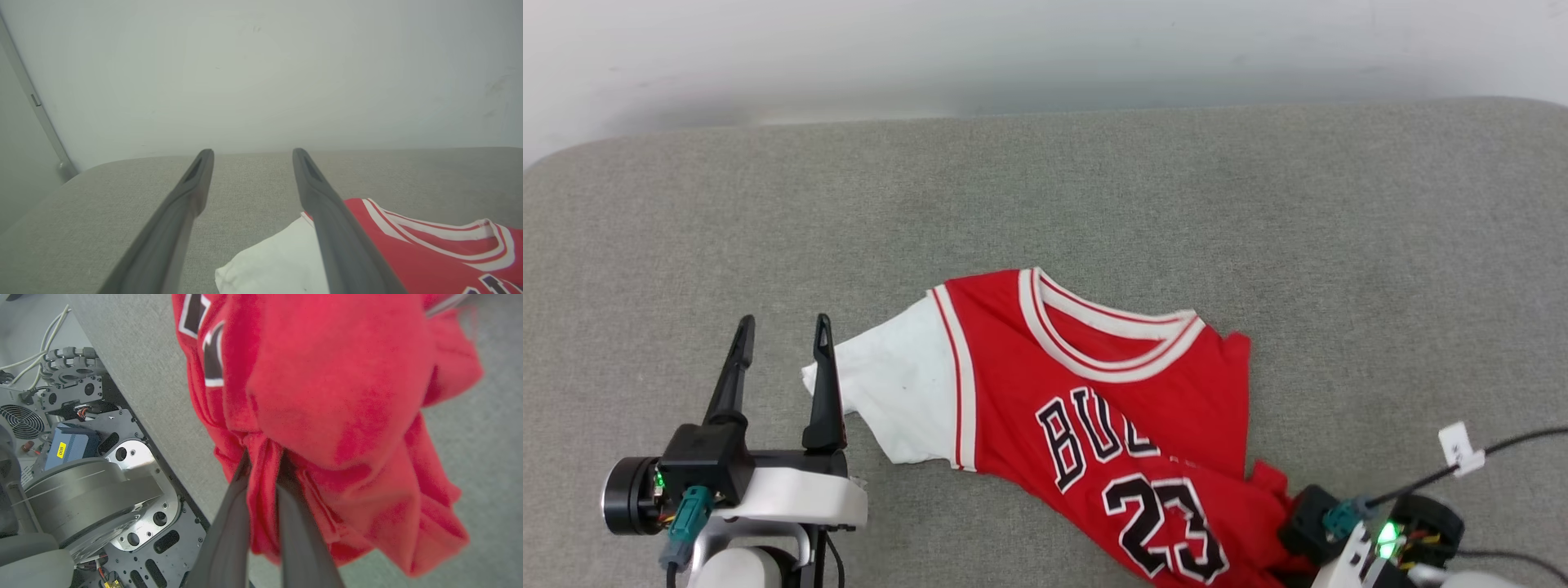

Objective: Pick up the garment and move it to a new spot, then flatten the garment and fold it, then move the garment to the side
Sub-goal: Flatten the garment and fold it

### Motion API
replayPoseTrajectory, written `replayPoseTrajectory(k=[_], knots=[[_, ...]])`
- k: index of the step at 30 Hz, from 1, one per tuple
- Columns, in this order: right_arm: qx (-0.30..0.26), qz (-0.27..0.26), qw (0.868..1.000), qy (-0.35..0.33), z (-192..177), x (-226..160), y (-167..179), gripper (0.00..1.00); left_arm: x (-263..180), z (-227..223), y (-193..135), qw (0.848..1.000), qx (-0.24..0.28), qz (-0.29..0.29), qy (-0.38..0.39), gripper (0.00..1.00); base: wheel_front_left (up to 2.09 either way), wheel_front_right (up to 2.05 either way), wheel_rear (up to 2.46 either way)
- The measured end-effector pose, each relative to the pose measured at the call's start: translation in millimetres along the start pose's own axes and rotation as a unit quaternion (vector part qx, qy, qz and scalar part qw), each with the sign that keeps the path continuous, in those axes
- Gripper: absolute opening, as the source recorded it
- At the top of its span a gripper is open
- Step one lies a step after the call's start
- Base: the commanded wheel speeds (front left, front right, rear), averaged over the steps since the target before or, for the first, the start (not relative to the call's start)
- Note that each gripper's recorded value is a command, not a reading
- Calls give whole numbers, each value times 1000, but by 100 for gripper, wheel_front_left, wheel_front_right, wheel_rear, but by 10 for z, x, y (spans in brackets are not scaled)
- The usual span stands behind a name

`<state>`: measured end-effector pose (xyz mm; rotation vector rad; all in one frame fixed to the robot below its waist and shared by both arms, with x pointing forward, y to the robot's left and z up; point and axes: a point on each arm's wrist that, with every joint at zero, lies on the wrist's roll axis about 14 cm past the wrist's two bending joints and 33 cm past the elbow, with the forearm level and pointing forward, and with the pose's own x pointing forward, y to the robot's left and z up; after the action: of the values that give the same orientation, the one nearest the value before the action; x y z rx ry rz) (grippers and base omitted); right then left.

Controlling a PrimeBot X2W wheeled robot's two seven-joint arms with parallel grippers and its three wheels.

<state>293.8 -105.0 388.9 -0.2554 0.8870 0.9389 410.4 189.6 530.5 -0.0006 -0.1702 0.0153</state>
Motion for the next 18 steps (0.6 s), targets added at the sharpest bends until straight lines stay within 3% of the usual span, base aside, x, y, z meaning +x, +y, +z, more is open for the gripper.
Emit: replayPoseTrajectory(k=[5,6,7,11,18], knots=[[34,-1,999,-8,-181,106,144,0,-56,-32,7,1000,1,0,7,100,0,0,0],[39,-9,999,-18,-165,104,121,38,-59,-27,17,1000,2,1,6,100,0,0,0],[46,-13,998,-28,-144,96,113,100,-68,-29,22,1000,2,1,7,100,0,0,0],[36,-57,995,-73,67,-92,-102,100,-119,-45,26,1000,4,-1,12,100,0,0,0],[-22,-159,972,-169,771,-801,-620,100,-159,-40,21,1000,4,-3,13,100,0,0,0]])
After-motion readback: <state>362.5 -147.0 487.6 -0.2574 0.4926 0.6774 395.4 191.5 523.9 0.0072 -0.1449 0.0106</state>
